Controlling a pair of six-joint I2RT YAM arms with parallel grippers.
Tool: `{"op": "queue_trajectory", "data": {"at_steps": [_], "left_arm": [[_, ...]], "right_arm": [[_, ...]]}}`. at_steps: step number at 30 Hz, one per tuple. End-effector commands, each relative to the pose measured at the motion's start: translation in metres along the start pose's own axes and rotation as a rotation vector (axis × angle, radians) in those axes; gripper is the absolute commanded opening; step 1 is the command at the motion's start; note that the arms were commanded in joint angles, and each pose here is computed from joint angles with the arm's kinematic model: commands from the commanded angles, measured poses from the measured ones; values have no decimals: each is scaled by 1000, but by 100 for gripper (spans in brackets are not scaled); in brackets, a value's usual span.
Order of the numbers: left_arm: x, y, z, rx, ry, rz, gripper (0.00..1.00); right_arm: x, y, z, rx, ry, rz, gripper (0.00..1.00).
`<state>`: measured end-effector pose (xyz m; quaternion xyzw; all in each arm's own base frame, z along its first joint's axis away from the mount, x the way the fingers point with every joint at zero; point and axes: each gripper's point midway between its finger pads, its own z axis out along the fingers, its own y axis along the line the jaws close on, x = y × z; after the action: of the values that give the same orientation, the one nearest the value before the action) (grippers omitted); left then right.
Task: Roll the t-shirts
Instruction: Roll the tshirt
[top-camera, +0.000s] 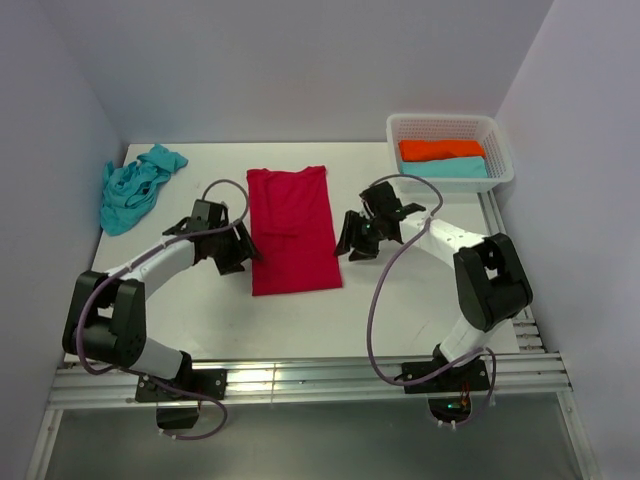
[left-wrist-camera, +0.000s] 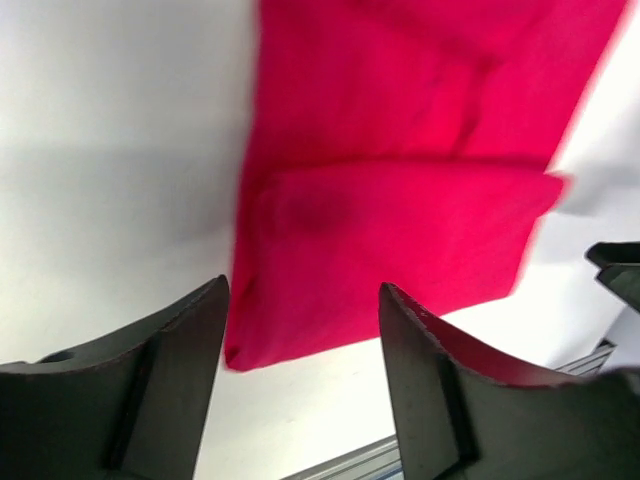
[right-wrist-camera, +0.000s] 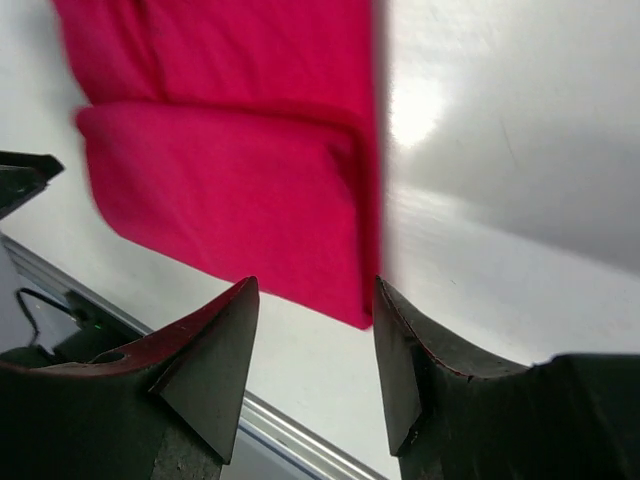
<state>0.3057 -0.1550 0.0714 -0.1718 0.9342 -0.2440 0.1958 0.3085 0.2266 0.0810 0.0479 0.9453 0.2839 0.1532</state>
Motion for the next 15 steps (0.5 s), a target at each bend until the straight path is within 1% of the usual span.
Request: {"op": "queue_trajectory", "data": {"at_steps": [1, 3, 6, 8, 9, 11, 12, 14, 15], "left_arm": [[20, 20, 1, -28, 21, 6, 68], [26, 21, 2, -15, 24, -18, 69], [35, 24, 3, 12, 23, -38, 70], [40, 28, -1, 19, 0, -50, 70], [39, 25, -3, 35, -24, -47, 70], [43, 23, -10, 68, -61, -40, 71], [42, 17, -12, 92, -83, -41, 71], [43, 15, -18, 103, -127, -40, 72], [43, 13, -19, 105, -157, -33, 71]], "right_arm": [[10, -12, 2, 12, 7, -16, 57], [15, -17, 7, 22, 27, -12, 57], [19, -20, 7, 25, 19, -18, 58], [26, -22, 3, 11, 2, -18, 58], [23, -18, 2, -10, -30, -22, 58], [34, -21, -2, -25, -59, -29, 58], [29, -18, -3, -46, -100, -35, 58], [39, -21, -5, -46, -143, -54, 58], [34, -18, -5, -64, -188, -67, 59]]}}
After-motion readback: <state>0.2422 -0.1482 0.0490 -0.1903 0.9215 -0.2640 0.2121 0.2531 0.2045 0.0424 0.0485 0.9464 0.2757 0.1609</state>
